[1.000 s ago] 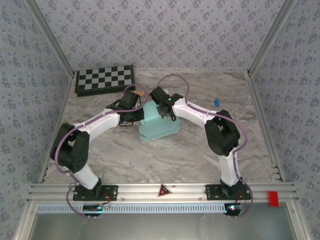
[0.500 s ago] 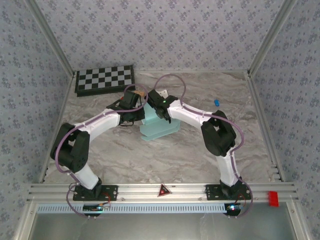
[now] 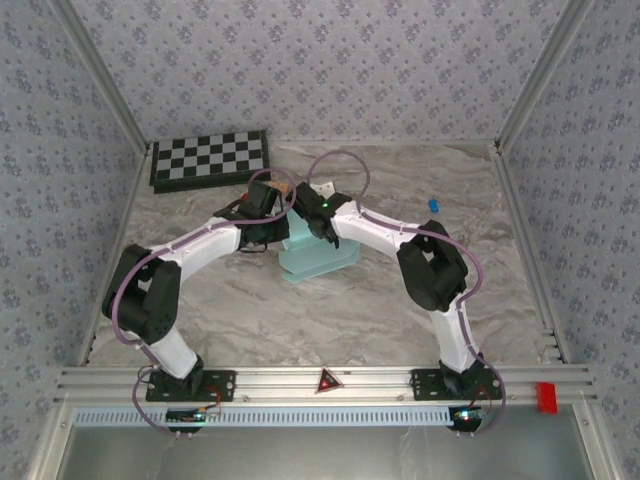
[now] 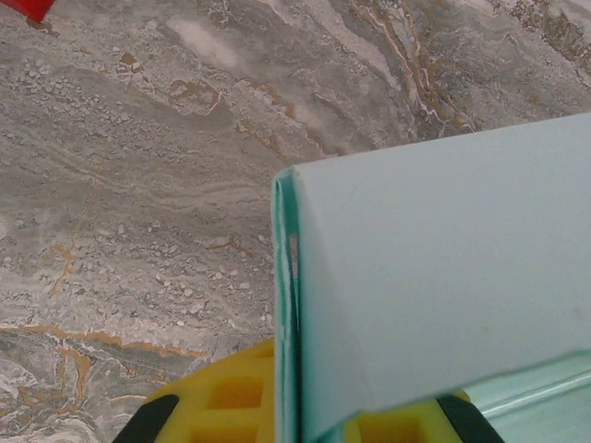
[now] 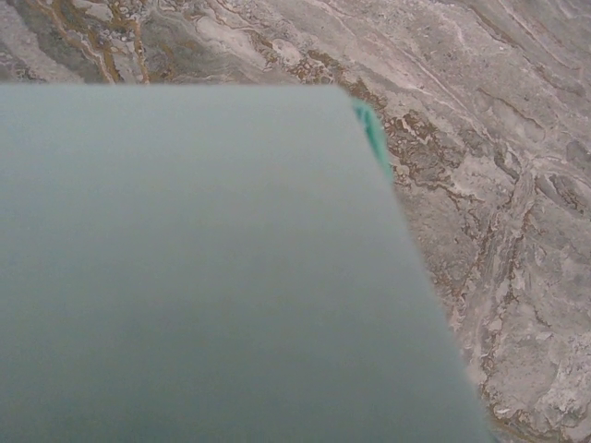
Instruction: Fold the paper box
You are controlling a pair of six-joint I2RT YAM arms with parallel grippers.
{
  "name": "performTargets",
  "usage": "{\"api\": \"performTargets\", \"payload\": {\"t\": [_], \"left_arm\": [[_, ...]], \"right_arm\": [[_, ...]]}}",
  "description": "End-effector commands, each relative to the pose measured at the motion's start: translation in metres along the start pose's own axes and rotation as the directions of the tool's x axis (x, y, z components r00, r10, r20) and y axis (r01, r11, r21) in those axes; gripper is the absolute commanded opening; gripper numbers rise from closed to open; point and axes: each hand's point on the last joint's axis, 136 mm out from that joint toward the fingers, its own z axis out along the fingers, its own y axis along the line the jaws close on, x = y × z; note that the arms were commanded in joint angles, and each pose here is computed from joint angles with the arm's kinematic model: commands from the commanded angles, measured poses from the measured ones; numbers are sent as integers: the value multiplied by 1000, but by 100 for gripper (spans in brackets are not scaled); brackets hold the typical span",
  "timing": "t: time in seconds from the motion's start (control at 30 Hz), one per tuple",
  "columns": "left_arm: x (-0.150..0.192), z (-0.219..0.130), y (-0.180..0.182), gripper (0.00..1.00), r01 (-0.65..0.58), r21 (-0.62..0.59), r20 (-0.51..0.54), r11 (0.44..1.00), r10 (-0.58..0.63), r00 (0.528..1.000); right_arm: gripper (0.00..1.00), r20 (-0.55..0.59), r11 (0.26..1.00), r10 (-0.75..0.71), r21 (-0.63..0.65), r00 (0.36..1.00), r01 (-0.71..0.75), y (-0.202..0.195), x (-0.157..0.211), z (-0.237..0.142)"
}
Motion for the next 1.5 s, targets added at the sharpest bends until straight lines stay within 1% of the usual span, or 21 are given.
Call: {"api": "performTargets", "payload": {"t": [0.0, 0.07, 0.27, 0.63, 0.7, 0.77, 0.9, 1.0, 1.1, 1.3, 1.47], "left_arm": [[-18, -13, -21, 0, -7, 70, 53, 998, 3, 999], [-18, -13, -22, 0, -5, 72, 52, 997, 1, 999], [-18, -9, -22, 0, 0, 74, 45, 997, -3, 999], [-16, -6, -25, 0, -4, 74, 37, 997, 2, 999], [-15, -6, -26, 0, -5, 75, 36, 997, 3, 999], [-16, -6, -26, 0, -5, 74, 37, 997, 3, 999], [-14, -5, -25, 0, -6, 73, 34, 997, 4, 999], [-14, -5, -25, 0, -6, 73, 32, 997, 3, 999], [-13, -5, -26, 0, -7, 73, 33, 997, 5, 999], [-12, -5, -24, 0, -4, 71, 32, 997, 1, 999], [-11, -5, -24, 0, 0, 72, 30, 997, -2, 1000]], "right_arm": [[8, -93, 994, -90, 58, 992, 95, -12, 29, 18], [10, -76, 997, -79, -3, 994, 79, -5, 26, 13], [15, -27, 993, -63, -98, 998, 60, 4, 14, -1], [30, -10, 982, -55, -182, 998, 52, 14, 9, -11], [32, 11, 978, -36, -203, 999, 38, 17, 3, -13], [36, 16, 977, -30, -211, 999, 32, 18, 2, -14], [46, 23, 977, -22, -210, 999, 26, 16, 0, -18], [51, 27, 980, -14, -200, 1000, 19, 12, -1, -20], [55, 22, 981, -3, -196, 1000, 7, 6, -4, -22], [62, 49, 980, 29, -200, 998, -18, -6, -13, -34], [64, 58, 976, 58, -215, 997, -44, -14, -18, -40]]}}
